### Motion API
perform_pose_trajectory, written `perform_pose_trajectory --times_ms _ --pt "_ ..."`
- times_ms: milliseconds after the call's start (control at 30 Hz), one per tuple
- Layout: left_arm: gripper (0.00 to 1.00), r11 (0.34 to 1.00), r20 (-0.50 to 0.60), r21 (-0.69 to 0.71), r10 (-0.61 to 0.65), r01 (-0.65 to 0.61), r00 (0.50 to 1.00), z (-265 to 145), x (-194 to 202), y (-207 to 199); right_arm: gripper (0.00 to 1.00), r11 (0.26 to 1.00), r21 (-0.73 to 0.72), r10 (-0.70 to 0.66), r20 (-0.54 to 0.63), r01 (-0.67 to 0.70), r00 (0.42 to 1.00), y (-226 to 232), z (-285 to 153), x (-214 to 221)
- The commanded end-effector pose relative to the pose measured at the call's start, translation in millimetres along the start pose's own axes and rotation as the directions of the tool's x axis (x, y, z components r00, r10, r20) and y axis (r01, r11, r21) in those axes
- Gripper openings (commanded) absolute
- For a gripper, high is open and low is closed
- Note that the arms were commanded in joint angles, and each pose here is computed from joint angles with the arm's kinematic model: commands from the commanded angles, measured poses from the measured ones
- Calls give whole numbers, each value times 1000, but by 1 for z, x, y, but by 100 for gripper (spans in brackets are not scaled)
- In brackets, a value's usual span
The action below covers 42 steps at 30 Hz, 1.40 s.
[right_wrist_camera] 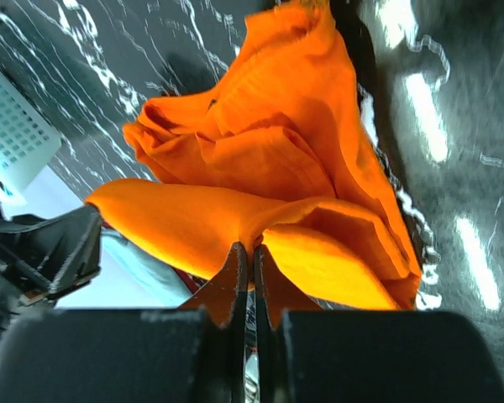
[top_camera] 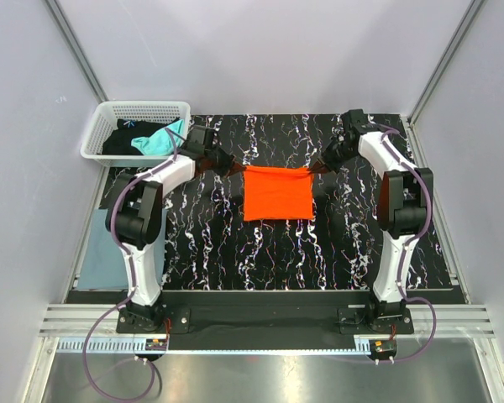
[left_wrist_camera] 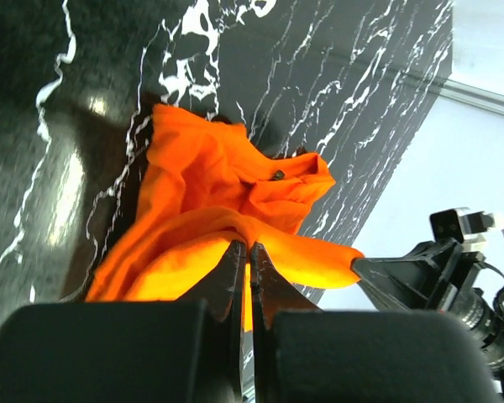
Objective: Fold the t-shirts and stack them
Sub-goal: Fold the tshirt
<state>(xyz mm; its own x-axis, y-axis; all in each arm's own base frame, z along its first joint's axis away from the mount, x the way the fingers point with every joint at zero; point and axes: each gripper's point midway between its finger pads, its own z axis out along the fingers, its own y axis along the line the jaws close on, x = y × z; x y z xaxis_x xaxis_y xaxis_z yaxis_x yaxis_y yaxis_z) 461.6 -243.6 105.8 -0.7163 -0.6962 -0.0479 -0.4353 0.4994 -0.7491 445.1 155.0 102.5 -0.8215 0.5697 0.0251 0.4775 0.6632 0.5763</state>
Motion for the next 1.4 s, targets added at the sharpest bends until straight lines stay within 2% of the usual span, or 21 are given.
perform_pose_trajectory --times_ms 0,33,100,133,167,200,267,367,500,567,633,667,733,800,833,900,967,1033,1067,1133,1367 --pt "0 998 -6 52 27 -27 1000 5 -16 -15 5 1000 -12 -9 35 10 999 3 -1 -25" --pt "0 998 1 49 39 -39 999 7 -18 -14 12 1000 -6 -5 41 5 999 0 2 -30" --pt "9 993 44 54 107 -109 993 12 -34 -24 16 1000 -2 7 52 -7 999 -3 14 -48" --pt "15 975 23 -14 222 -221 975 34 -41 -2 18 1000 -2 -1 59 1 998 -5 18 -57" --pt "19 955 15 -63 290 -289 957 25 -54 -23 28 1000 -16 -18 105 20 994 2 13 -76" --pt "23 936 20 -123 335 -330 942 27 -65 -19 38 1000 13 -26 119 25 993 -8 24 -88" --pt "32 903 21 -127 416 -410 909 24 -77 -26 56 995 -7 -100 168 102 981 1 11 -112" --pt "48 866 95 -75 499 -494 861 -6 -82 -55 63 980 30 -199 217 197 956 10 -12 -122" --pt "48 837 98 24 543 -547 834 -31 -56 -67 64 960 4 -275 222 281 936 16 -34 -102" --pt "43 818 82 123 556 -562 827 -39 -29 -67 63 947 -75 -293 206 313 934 22 -37 -80" --pt "40 812 68 197 548 -549 834 -42 -7 -68 59 928 -155 -299 236 339 925 34 -38 -73" --pt "39 802 63 246 547 -544 835 -37 5 -60 56 923 -196 -292 201 331 935 30 -34 -57" --pt "39 791 75 302 536 -532 841 -41 22 -66 49 913 -247 -280 204 326 938 38 -29 -52" --pt "39 774 95 337 538 -536 837 -34 30 -67 46 912 -297 -250 144 282 958 36 -16 -42" --pt "39 768 86 343 547 -541 832 -26 38 -66 37 890 -342 -261 159 301 952 44 -14 -45" --pt "41 754 125 369 539 -544 833 -20 37 -74 29 872 -406 -250 112 274 962 46 -2 -37" --pt "41 743 153 406 518 -532 841 -8 36 -76 18 836 -460 -266 138 300 954 53 6 -42" --pt "41 760 155 409 487 -505 859 10 30 -69 15 811 -503 -255 157 299 954 61 12 -50" --pt "41 760 170 410 480 -505 861 17 26 -69 11 811 -518 -247 117 271 962 55 25 -49" --pt "41 788 159 391 451 -475 878 40 16 -57 10 819 -522 -232 81 239 969 49 43 -53" --pt "41 840 121 344 404 -420 907 91 -6 -27 10 817 -545 -171 81 187 982 33 80 -76"
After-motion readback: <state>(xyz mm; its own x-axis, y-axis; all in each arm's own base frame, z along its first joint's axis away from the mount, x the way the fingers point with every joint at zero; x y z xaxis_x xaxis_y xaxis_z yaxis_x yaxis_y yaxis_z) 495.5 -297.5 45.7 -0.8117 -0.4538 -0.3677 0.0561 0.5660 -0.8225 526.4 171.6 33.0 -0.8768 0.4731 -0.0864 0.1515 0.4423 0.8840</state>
